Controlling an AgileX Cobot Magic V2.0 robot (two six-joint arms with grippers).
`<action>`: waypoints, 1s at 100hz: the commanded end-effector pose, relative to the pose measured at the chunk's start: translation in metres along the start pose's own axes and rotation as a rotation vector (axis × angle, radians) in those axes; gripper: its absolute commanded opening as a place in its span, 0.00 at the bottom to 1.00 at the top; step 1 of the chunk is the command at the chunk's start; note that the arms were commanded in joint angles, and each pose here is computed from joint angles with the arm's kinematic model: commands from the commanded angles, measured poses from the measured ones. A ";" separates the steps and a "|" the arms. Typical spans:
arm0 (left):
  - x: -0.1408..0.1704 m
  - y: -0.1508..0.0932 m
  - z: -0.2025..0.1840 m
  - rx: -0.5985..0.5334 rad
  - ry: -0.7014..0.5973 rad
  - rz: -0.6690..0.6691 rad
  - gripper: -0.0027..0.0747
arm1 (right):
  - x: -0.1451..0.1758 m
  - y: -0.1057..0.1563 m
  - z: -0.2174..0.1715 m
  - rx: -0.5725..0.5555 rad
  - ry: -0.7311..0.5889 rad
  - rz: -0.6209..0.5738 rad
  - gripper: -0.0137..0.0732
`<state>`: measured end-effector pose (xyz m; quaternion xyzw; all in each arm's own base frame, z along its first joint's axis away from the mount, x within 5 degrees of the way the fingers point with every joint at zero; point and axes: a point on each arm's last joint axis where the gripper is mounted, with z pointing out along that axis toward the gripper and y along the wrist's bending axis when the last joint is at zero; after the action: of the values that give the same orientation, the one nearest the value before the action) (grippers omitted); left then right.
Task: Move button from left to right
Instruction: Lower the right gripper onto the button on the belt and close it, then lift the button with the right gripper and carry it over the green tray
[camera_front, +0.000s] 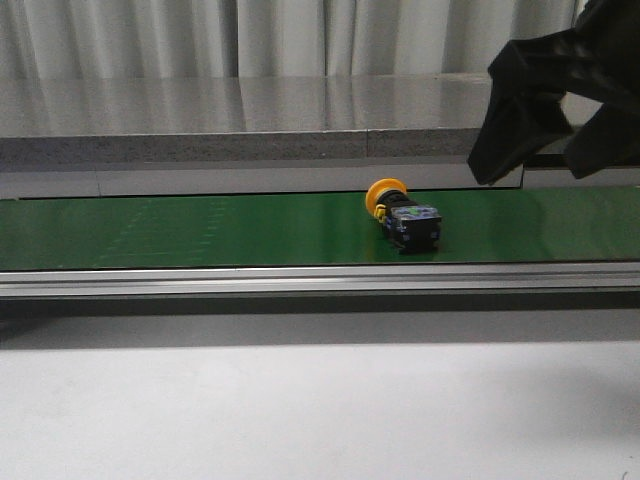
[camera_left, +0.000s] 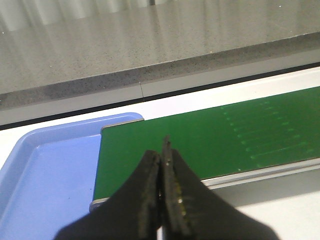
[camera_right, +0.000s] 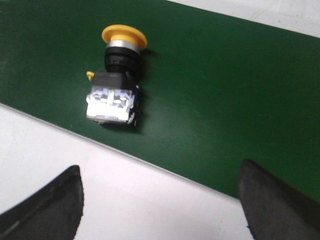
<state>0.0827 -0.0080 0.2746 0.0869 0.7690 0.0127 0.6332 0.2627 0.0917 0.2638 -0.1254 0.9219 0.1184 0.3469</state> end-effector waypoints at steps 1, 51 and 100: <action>-0.016 0.002 -0.002 -0.016 -0.103 -0.016 0.01 | -0.025 0.001 -0.005 0.003 -0.116 -0.012 0.88; -0.016 0.002 -0.002 -0.016 -0.103 -0.016 0.01 | -0.043 -0.001 0.029 0.004 -0.059 -0.051 0.88; -0.016 0.002 -0.002 -0.016 -0.103 -0.016 0.01 | -0.029 -0.008 0.068 0.017 0.042 -0.057 0.73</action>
<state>0.0827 -0.0080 0.2746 0.0869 0.7690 0.0127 0.6332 0.3212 0.1097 0.2125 -0.1519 0.9426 0.0979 0.2808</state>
